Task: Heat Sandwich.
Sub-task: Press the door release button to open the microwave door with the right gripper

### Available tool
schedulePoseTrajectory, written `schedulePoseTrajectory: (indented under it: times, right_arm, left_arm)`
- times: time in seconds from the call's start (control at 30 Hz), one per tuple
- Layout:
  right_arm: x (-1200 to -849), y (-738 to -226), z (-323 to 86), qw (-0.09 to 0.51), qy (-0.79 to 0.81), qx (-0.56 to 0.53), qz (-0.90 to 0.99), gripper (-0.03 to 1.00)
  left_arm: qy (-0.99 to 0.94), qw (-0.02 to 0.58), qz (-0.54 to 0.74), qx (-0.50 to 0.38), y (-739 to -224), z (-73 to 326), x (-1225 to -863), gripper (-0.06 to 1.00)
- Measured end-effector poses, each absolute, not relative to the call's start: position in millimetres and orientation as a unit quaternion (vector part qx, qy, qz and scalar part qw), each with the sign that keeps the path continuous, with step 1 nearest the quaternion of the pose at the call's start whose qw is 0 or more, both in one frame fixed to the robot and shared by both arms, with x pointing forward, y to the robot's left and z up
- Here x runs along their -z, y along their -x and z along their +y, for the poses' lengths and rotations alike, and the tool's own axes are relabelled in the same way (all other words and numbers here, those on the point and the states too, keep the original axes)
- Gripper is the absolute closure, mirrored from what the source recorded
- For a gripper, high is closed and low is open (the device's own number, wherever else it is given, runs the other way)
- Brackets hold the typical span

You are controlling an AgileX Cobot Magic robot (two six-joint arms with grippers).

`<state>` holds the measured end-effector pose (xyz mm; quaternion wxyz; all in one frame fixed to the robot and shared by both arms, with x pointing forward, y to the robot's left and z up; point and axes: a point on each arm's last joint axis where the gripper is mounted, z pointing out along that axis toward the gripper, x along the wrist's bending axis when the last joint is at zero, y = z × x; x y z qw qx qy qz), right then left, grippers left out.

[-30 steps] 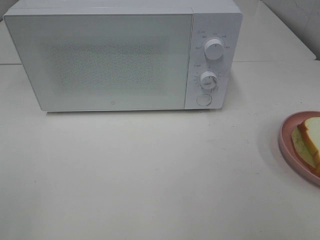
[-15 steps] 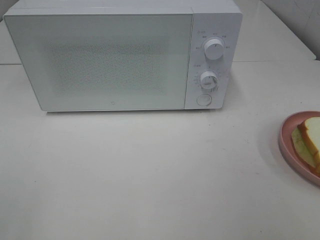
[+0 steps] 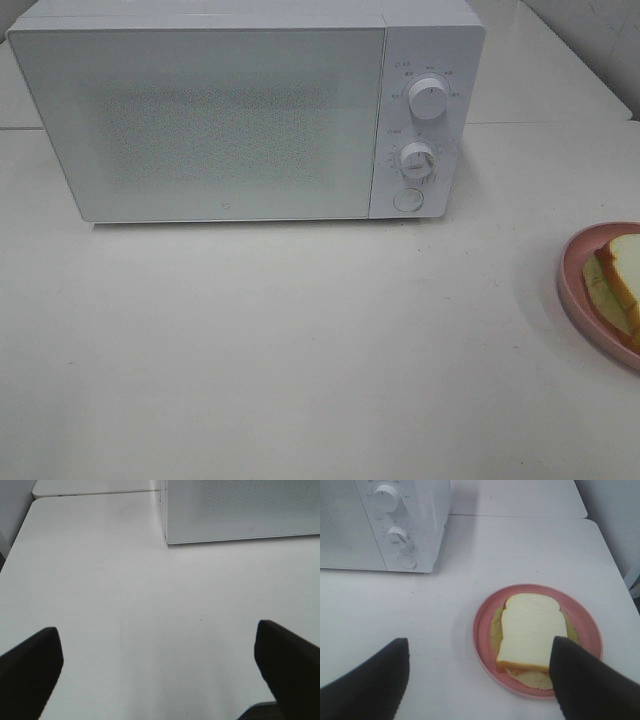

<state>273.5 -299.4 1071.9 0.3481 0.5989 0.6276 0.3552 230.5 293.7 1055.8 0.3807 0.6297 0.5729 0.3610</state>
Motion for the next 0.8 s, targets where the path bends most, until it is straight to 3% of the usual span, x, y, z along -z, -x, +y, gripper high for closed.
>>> schedulePoseTrajectory:
  times: [0.8]
  right_arm:
    - [-1069.5,-357.0,-291.5,0.335,-0.599,-0.346,0.639,0.22]
  left_arm:
    - [-0.63,0.381,0.573,-0.361,-230.5,293.7,-1055.8,-0.05]
